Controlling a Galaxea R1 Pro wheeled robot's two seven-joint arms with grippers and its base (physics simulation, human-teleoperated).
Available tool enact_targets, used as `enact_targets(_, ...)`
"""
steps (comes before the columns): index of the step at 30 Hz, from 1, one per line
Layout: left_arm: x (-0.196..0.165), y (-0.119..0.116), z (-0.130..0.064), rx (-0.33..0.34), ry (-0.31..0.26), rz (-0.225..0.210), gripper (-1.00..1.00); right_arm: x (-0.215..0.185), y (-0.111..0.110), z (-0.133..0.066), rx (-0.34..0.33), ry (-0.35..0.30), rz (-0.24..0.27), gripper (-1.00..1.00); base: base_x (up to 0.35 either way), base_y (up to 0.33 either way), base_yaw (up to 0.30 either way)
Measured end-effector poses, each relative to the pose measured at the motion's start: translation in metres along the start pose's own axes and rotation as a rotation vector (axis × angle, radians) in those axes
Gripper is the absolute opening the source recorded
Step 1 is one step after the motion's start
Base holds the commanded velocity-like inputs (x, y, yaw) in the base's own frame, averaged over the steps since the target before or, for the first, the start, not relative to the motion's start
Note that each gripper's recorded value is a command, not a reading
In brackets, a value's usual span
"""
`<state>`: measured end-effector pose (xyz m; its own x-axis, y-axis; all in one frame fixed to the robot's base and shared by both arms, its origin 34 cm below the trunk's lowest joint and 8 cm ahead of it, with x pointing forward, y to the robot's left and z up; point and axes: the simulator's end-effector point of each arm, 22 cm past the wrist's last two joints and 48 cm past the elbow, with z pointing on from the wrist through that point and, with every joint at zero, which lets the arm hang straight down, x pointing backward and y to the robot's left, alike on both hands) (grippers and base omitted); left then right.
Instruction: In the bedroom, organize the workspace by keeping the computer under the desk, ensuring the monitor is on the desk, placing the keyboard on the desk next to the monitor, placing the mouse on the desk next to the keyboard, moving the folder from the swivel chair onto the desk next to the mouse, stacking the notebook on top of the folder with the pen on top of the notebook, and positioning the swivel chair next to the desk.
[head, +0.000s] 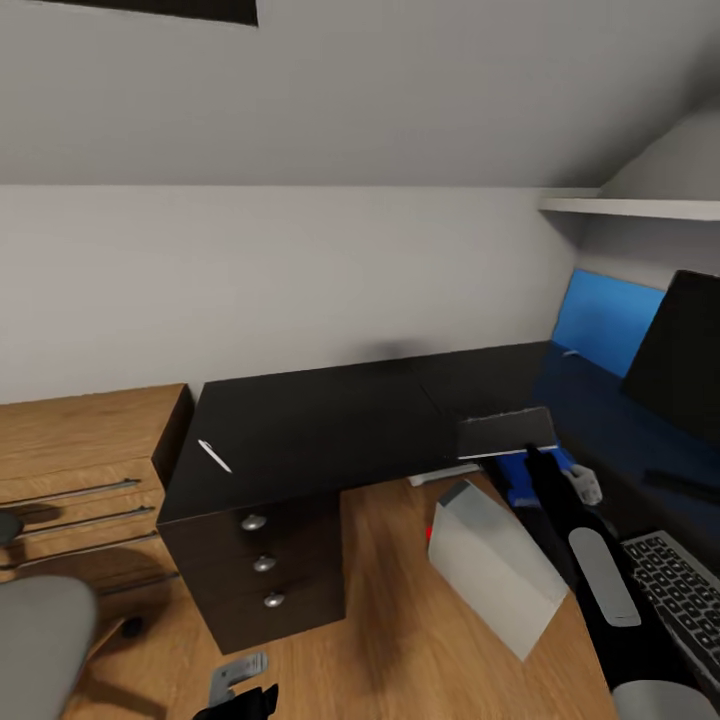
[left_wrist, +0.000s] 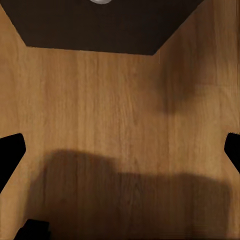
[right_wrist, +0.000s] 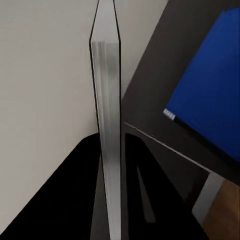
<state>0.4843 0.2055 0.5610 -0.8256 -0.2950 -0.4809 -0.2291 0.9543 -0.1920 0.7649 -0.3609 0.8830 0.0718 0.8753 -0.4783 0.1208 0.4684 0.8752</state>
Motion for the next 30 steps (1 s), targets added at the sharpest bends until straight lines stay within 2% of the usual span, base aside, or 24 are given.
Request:
enact_targets(12,0.005,0.002,0.002,-0.005,0.011,0.000,1.00,-0.004,-0.010,0.000,0.018,0.002,0.013,-1.00,0.000,0.000,-0.260)
enact_targets(16,0.011,0.003,0.003,-0.008,0.024,0.001,1.00,-0.007,-0.001,0.001,-0.003,-0.006,0.012,-1.00,0.000,0.000,-0.054)
enact_targets(25,0.012,0.004,0.004,-0.009,0.025,0.001,1.00,-0.007,0.005,0.000,-0.015,-0.004,0.011,-1.00,0.002,0.000,-0.007)
enact_targets(30,0.013,0.004,0.004,-0.009,0.027,0.001,1.00,0.002,0.006,0.000,-0.018,0.032,0.015,-1.00,0.159,0.000,0.000)
